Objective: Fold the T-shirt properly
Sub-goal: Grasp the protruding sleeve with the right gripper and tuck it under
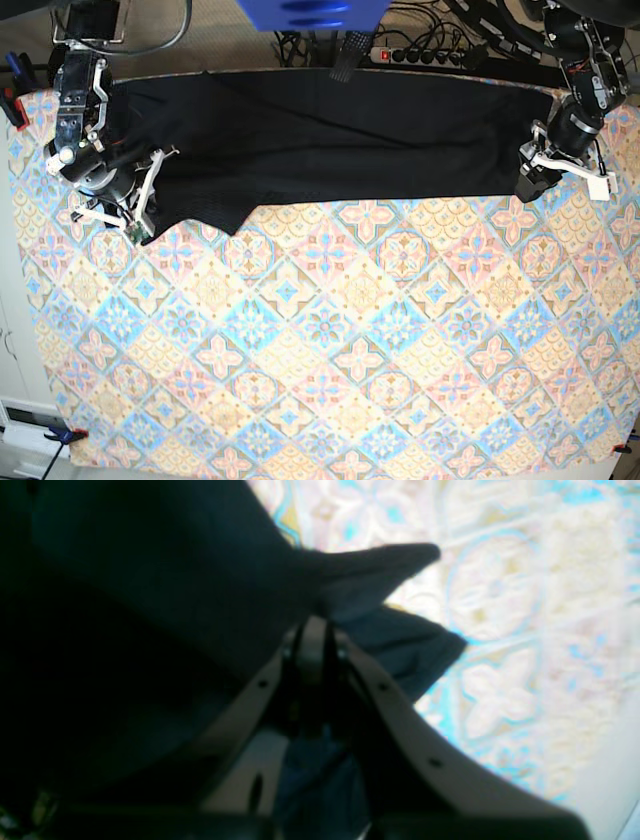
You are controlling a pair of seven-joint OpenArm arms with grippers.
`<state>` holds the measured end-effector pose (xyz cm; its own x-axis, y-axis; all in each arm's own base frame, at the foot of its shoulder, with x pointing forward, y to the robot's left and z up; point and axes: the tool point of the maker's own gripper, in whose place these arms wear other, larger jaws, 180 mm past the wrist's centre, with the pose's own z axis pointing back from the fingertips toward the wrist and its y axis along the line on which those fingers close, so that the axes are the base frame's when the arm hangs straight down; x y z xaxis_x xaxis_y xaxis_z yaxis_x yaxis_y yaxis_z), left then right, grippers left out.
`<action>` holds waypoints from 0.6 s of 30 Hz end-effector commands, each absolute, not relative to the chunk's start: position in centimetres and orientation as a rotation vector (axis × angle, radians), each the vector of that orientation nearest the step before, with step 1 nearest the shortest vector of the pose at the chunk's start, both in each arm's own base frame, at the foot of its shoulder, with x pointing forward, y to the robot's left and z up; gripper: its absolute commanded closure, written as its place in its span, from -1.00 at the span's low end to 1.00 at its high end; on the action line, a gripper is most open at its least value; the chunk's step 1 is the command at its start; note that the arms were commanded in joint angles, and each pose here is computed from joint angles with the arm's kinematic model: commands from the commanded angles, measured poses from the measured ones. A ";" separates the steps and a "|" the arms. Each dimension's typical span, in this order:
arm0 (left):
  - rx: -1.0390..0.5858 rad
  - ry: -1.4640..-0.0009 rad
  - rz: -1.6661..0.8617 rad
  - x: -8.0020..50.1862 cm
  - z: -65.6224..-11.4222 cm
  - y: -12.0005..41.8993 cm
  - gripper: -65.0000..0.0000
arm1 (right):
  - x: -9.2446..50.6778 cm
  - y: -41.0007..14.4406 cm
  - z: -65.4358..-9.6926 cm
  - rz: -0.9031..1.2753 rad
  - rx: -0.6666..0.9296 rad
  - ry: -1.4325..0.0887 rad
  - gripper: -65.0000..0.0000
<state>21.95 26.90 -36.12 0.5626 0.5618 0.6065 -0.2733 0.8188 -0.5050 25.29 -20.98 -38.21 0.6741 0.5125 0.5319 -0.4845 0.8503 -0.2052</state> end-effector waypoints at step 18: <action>-0.375 -0.878 0.489 22.5 -35.0 27.3 0.12 | 19.0 -22.5 -39.4 0.544 -0.062 -0.509 0.60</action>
<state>21.97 26.97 -36.13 0.5630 0.5602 0.6076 -0.2740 0.8201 -0.5023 17.68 -22.28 -40.60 0.7621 0.5044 0.4060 -0.4852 0.8600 -0.1578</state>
